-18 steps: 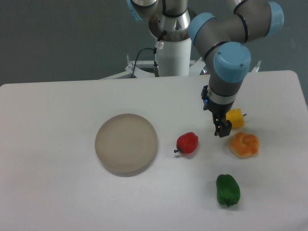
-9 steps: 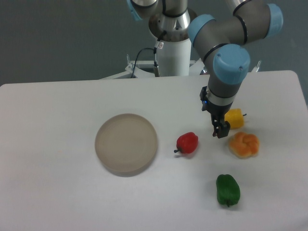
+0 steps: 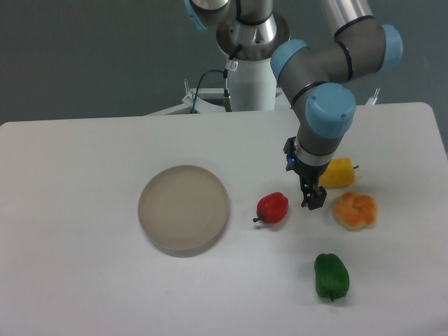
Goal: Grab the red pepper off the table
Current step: 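Move the gripper toward the red bell pepper and lower it, then close the gripper around the red bell pepper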
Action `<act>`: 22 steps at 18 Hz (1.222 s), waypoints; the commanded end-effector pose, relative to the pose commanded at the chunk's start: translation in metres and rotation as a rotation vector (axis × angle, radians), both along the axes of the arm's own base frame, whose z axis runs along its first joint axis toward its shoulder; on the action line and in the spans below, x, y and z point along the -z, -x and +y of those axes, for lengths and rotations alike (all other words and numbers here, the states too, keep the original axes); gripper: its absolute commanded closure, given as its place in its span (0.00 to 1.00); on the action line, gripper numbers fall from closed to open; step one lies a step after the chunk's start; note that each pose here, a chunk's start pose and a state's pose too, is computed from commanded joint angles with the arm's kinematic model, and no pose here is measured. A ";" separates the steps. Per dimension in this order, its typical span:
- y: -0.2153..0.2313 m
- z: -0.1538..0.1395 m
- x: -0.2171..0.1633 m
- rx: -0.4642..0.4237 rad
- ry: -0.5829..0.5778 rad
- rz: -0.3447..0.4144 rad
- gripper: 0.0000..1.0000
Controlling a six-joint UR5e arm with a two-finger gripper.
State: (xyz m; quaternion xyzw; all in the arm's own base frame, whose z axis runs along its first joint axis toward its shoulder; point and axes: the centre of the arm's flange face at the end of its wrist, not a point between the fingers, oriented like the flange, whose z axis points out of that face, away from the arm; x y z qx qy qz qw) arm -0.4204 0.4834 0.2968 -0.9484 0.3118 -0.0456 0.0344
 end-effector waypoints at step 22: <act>-0.036 0.036 0.067 -0.185 0.016 -0.024 0.00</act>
